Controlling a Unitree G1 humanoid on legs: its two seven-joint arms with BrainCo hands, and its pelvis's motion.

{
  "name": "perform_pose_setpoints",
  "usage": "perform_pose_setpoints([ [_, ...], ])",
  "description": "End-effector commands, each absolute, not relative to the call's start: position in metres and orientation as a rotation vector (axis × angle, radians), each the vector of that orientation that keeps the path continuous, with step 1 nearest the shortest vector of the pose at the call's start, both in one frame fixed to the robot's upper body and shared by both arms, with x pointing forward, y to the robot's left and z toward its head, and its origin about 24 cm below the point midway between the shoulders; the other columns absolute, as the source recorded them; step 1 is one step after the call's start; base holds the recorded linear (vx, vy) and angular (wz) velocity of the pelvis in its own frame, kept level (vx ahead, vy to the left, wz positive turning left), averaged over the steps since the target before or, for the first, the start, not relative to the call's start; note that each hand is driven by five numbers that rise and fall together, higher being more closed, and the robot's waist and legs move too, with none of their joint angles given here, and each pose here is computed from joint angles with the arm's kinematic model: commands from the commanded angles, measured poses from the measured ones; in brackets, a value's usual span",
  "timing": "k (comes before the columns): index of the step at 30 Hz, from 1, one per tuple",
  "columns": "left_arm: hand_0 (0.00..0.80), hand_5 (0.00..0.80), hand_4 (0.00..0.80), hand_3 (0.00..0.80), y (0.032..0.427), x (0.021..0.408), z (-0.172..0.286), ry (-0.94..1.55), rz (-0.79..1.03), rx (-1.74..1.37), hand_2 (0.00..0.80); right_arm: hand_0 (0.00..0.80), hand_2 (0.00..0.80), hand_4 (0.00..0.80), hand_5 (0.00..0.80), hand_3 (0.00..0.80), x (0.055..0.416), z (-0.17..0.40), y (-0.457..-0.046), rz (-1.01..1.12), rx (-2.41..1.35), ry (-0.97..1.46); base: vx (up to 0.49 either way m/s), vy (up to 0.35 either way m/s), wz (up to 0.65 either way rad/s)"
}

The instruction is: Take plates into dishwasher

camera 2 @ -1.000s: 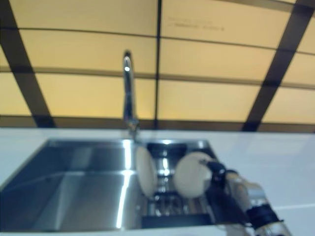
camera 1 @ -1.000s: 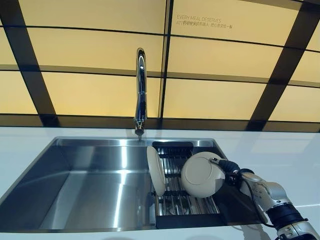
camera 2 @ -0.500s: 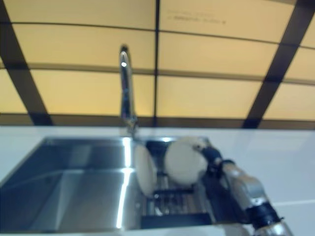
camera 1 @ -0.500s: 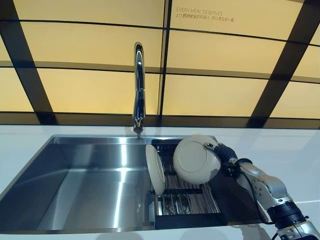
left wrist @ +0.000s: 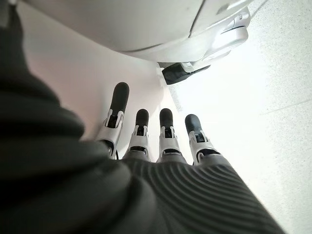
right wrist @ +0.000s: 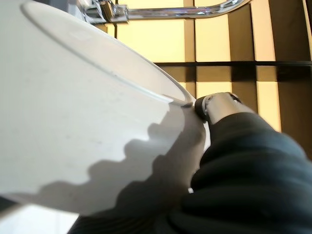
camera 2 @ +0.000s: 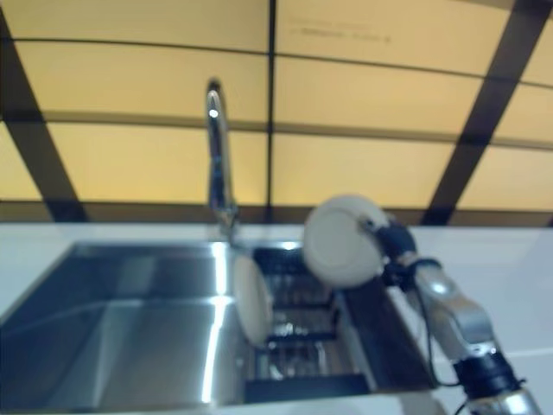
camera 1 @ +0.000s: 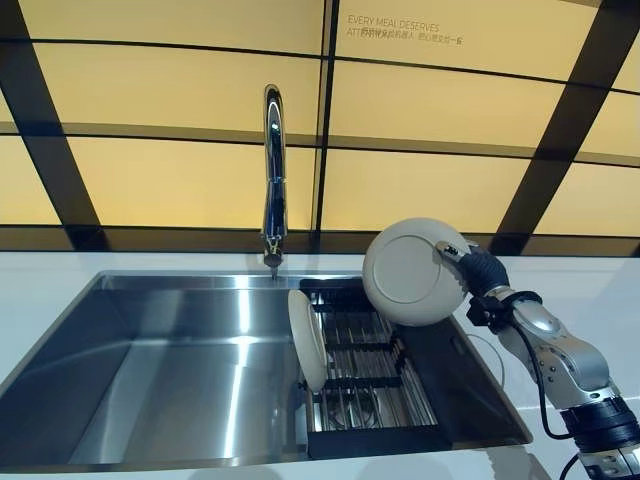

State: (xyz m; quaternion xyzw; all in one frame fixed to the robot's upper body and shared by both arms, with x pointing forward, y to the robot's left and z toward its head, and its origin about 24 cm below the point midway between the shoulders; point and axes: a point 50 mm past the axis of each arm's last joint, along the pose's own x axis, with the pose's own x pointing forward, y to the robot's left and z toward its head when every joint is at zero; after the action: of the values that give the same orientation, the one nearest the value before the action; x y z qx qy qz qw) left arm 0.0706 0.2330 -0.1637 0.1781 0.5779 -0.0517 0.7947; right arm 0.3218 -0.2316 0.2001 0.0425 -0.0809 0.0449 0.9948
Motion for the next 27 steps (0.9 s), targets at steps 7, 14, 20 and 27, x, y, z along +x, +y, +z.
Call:
perform_pose_setpoints([
  [7,0.0,0.0,0.0,0.0,0.243,0.079,-0.16,1.199,-0.139,0.462,0.0,0.8,0.8,0.8,0.8,0.8,0.287,0.257,-0.296,-0.134,0.144,-0.497,-0.001,0.092,-0.3],
  [14,0.0,0.0,0.0,0.0,0.28,0.099,-0.144,1.19,-0.022,0.502,0.0,0.8,0.8,0.8,0.8,0.8,0.268,0.255,-0.338,-0.211,0.199,-0.498,-0.176,-0.056,-0.69],
  [20,0.0,0.0,0.0,0.0,0.287,0.105,-0.14,1.17,0.002,0.491,0.0,0.8,0.8,0.8,0.8,0.8,0.272,0.246,-0.333,-0.152,0.164,-0.463,-0.242,-0.143,-0.81],
  [27,0.0,0.0,0.0,0.0,0.29,0.119,-0.135,1.126,0.04,0.527,0.0,0.8,0.8,0.8,0.8,0.8,0.278,0.245,-0.319,-0.052,0.086,-0.449,-0.196,-0.475,-0.96],
])
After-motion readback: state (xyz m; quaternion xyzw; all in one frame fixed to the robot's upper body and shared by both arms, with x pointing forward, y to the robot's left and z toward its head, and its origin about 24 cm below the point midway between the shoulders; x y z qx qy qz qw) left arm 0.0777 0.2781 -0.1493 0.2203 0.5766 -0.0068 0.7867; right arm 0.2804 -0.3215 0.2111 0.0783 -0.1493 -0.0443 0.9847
